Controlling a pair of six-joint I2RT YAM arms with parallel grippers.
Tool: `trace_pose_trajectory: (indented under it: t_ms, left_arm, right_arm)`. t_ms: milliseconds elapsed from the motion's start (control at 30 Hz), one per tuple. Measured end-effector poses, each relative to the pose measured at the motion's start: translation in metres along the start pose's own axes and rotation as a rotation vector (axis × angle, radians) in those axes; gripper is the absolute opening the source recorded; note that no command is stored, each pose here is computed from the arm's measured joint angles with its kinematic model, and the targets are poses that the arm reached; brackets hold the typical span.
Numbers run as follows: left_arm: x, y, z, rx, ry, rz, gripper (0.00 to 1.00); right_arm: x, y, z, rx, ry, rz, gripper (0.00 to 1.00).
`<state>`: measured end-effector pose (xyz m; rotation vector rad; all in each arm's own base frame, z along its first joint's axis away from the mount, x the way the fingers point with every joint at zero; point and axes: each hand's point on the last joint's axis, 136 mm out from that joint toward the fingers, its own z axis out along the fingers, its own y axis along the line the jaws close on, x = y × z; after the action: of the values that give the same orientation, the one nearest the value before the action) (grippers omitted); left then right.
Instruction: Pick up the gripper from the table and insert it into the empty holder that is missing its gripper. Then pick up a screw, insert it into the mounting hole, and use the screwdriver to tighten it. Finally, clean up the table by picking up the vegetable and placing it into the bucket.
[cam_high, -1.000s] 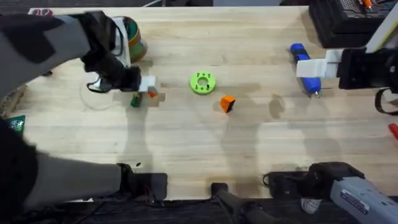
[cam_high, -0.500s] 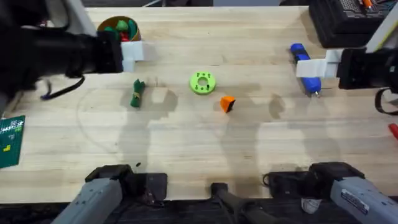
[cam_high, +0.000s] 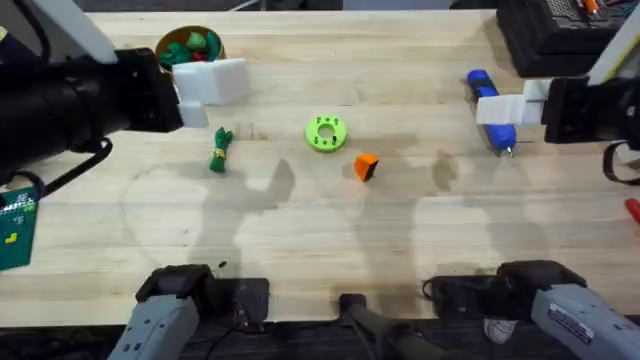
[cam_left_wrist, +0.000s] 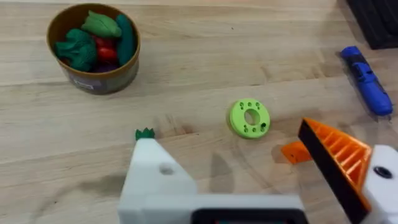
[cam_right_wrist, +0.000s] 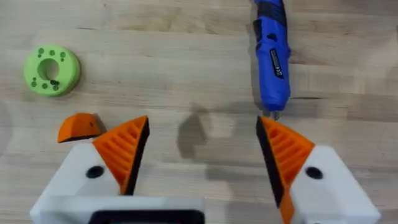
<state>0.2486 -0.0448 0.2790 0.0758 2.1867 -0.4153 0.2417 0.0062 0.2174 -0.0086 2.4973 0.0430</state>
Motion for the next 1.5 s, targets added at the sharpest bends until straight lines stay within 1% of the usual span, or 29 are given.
trace_pose_trajectory:
  t_ms: [133,233,267,367,500,667,800,900,1067,1167,1300,1500]
  left_arm:
    - [-0.004,0.004,0.009,0.002,-0.053,0.022,0.985]
    - [0.003,0.008,0.020,0.006,-0.131,0.055,0.986]
    - [0.007,0.010,0.023,0.008,-0.156,0.065,0.986]
    - [0.027,0.013,0.032,0.017,-0.242,0.102,0.986]
    - [0.051,0.016,0.038,0.030,-0.325,0.139,0.986]
    - [0.082,0.019,0.046,0.040,-0.380,0.162,0.986]
    - [0.097,0.021,0.050,0.042,-0.416,0.178,0.985]
    - [0.103,0.022,0.052,0.045,-0.456,0.195,0.986]
    - [0.100,0.019,0.054,0.067,-0.516,0.225,0.986]
    - [0.101,0.016,0.056,0.094,-0.523,0.234,0.986]
    - [0.105,0.005,0.055,0.158,-0.514,0.252,0.986]
    - [0.115,-0.020,0.053,0.308,-0.481,0.290,0.986]
  right_arm:
    - [0.000,0.000,0.000,0.000,0.000,0.000,0.993]
    - [0.000,0.000,0.000,0.000,0.000,0.000,0.992]
    - [0.000,0.000,0.000,0.000,0.000,0.000,0.993]
    - [0.000,0.000,0.000,0.000,0.000,0.000,0.993]
    - [0.000,0.000,0.000,0.000,0.000,0.000,0.993]
    - [0.000,0.000,0.000,0.000,0.000,0.000,0.993]
    - [0.000,0.000,0.000,0.000,0.000,0.000,0.993]
    - [0.000,0.000,0.000,0.000,0.000,0.000,0.993]
    - [0.000,0.000,0.000,0.000,0.000,0.000,0.993]
    - [0.000,0.000,0.000,0.000,0.000,0.000,0.993]
    - [0.000,0.000,0.000,0.000,0.000,0.000,0.993]
    - [0.000,0.000,0.000,0.000,0.000,0.000,0.993]
